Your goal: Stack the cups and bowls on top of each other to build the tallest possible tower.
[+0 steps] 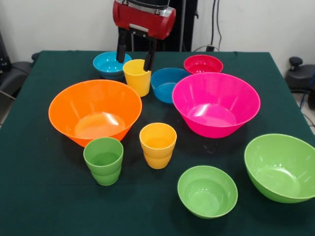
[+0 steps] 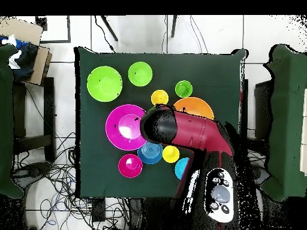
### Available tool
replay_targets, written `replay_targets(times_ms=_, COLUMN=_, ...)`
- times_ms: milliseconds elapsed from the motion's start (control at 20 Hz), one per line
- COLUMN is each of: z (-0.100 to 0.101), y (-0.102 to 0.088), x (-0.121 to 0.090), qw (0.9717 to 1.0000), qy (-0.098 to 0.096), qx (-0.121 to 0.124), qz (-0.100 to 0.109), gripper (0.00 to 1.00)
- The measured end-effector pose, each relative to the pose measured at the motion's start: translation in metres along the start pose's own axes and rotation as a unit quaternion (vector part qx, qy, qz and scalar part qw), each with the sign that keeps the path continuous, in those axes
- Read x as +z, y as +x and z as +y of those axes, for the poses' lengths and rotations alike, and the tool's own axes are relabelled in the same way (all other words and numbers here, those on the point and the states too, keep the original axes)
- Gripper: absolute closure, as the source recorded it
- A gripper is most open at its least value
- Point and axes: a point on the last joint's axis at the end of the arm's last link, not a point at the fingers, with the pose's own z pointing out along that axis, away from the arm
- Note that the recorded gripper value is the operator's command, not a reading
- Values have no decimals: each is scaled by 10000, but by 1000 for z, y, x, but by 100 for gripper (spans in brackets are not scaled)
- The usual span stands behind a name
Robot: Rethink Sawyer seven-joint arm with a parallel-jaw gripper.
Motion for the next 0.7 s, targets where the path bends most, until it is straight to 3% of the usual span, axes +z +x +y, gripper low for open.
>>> replay_targets(times_ms=700, z=21, y=2, x=0, qw=9998, qy=-168, qx=-110, qz=42, gripper=0)
